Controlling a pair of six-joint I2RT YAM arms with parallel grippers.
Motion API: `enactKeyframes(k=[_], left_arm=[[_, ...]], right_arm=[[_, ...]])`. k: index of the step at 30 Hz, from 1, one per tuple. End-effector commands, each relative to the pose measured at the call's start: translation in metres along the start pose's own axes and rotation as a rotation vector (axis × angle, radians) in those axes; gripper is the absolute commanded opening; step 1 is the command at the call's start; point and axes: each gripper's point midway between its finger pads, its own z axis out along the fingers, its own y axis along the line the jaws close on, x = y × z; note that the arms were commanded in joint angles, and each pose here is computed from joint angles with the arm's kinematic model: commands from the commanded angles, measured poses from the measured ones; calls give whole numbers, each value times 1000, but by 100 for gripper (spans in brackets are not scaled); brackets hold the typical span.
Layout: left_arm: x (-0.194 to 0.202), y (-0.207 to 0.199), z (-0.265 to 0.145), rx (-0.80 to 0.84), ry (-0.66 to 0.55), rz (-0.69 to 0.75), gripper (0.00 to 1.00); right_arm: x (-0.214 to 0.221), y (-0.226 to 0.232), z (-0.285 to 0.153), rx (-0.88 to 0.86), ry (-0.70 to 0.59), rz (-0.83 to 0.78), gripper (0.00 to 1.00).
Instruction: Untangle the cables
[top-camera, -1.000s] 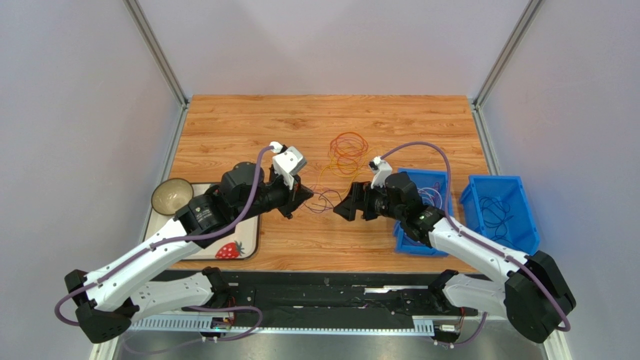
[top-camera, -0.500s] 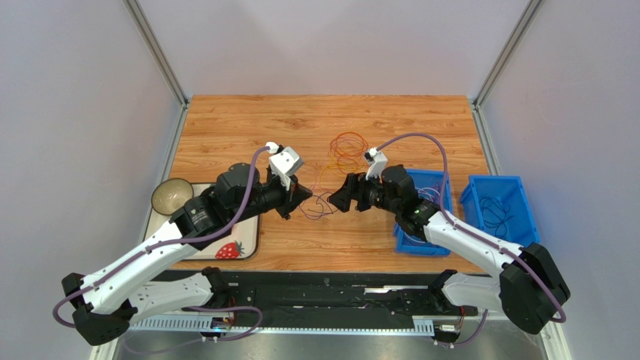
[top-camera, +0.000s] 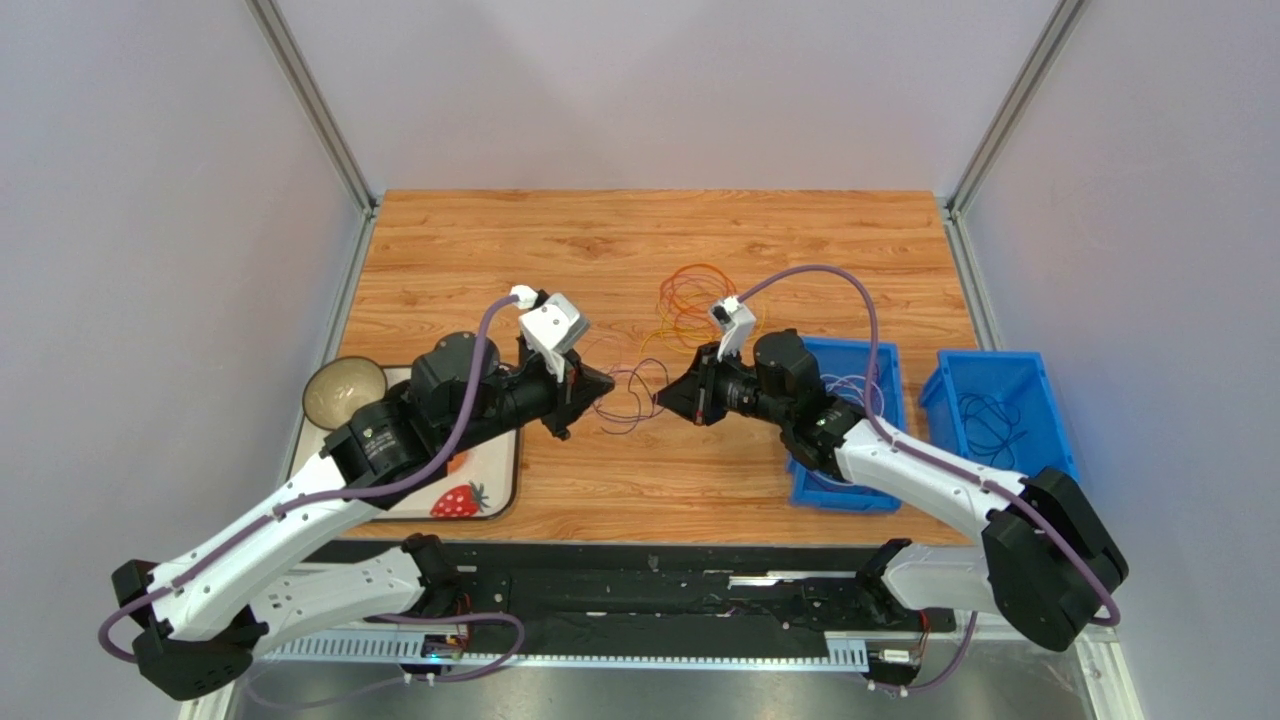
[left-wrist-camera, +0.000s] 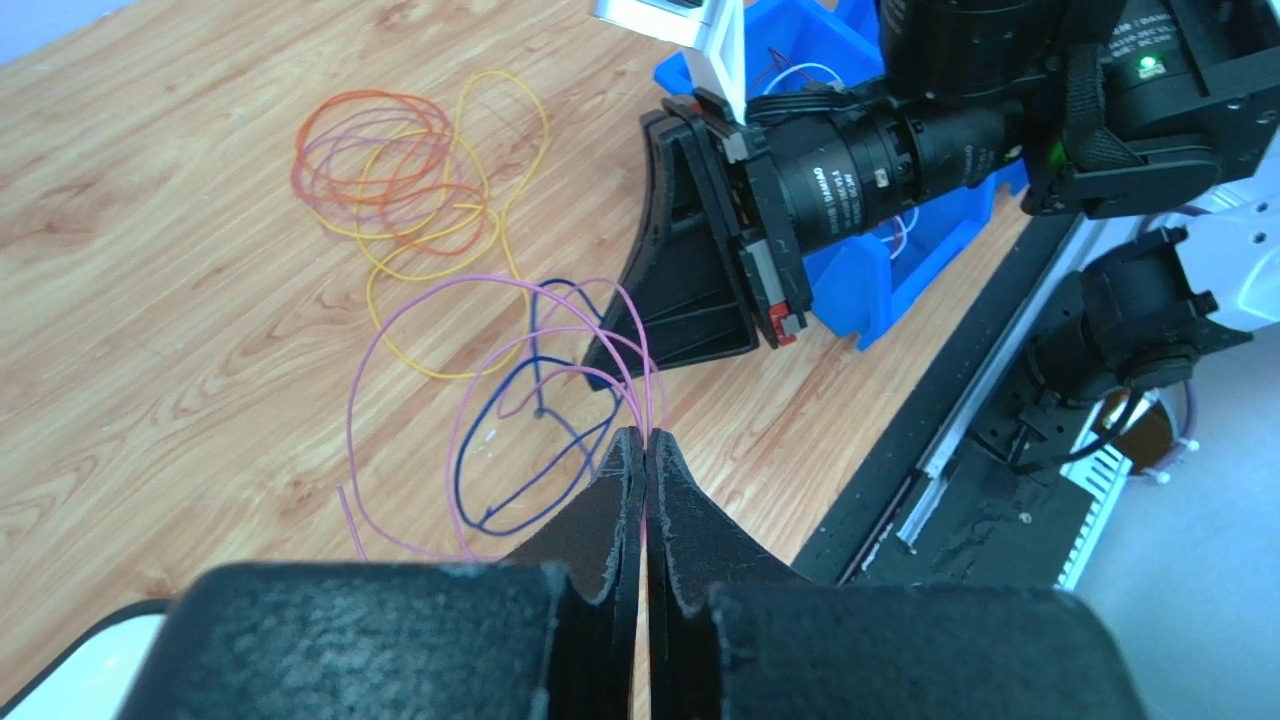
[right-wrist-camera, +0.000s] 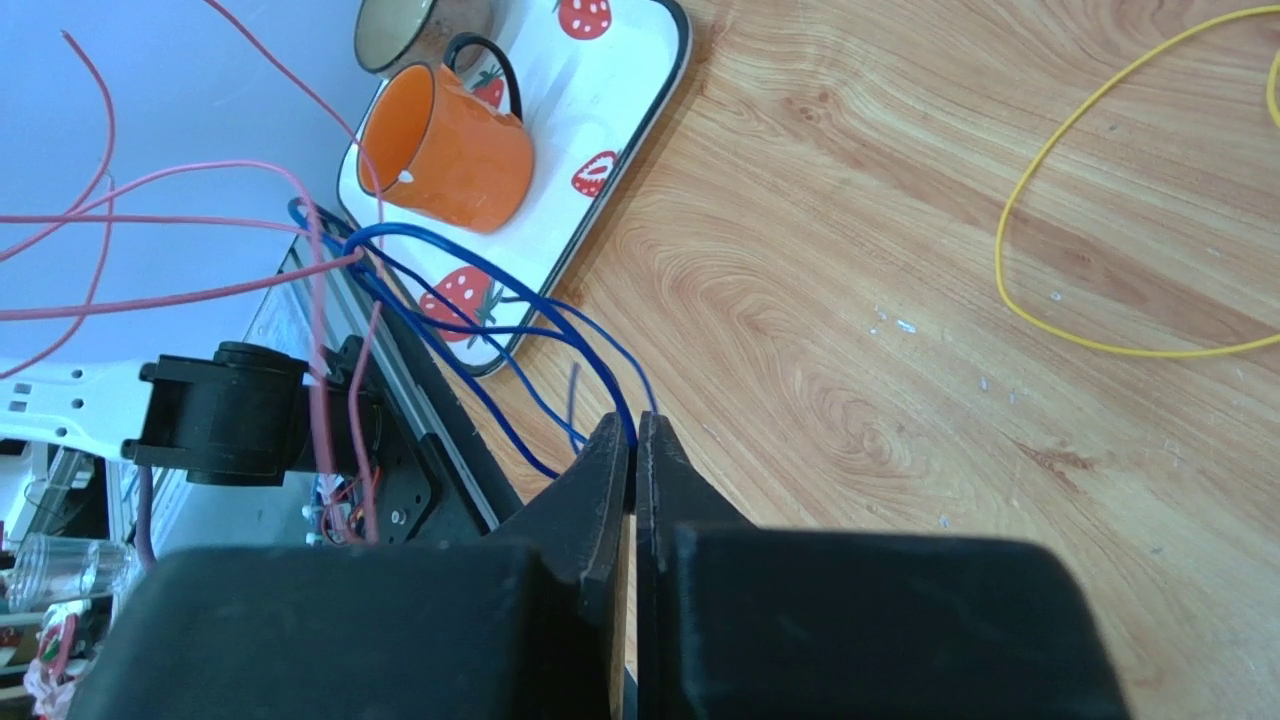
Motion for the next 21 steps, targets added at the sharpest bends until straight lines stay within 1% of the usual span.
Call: enactKeyframes(k=[1, 2, 4, 5, 7, 9, 13, 17, 18, 21], left_arm=[[-10, 18, -15, -98, -24, 21, 0], [-12, 26, -23, -151, -19, 28, 0], [-19, 37, -36, -206, -36, 38, 0], [-21, 47, -45, -264, -36, 36, 0], [-25, 69, -61, -381, -52, 15, 0], [-26, 86, -76, -462, -43, -5, 0], [-27, 103, -94, -555, -50, -21, 0], [-24, 118, -106, -646, -27, -23, 0], [-23, 120, -108, -660, -23, -24, 0], [-21, 129, -117, -724, -14, -25, 0]], right_arm=[[-13, 2, -7, 33, -50, -10, 0], [-10, -5, -9, 61, -45, -9, 0], [-4, -15, -15, 105, -33, -9, 0], [-3, -21, -18, 123, -33, -1, 0], [6, -33, -24, 167, -18, 21, 0], [11, -48, -30, 219, -10, 42, 0], [13, -65, -38, 275, -10, 89, 0], [6, -83, -47, 318, -36, 139, 0], [12, -88, -50, 336, -12, 160, 0], [7, -95, -58, 347, -26, 180, 0]])
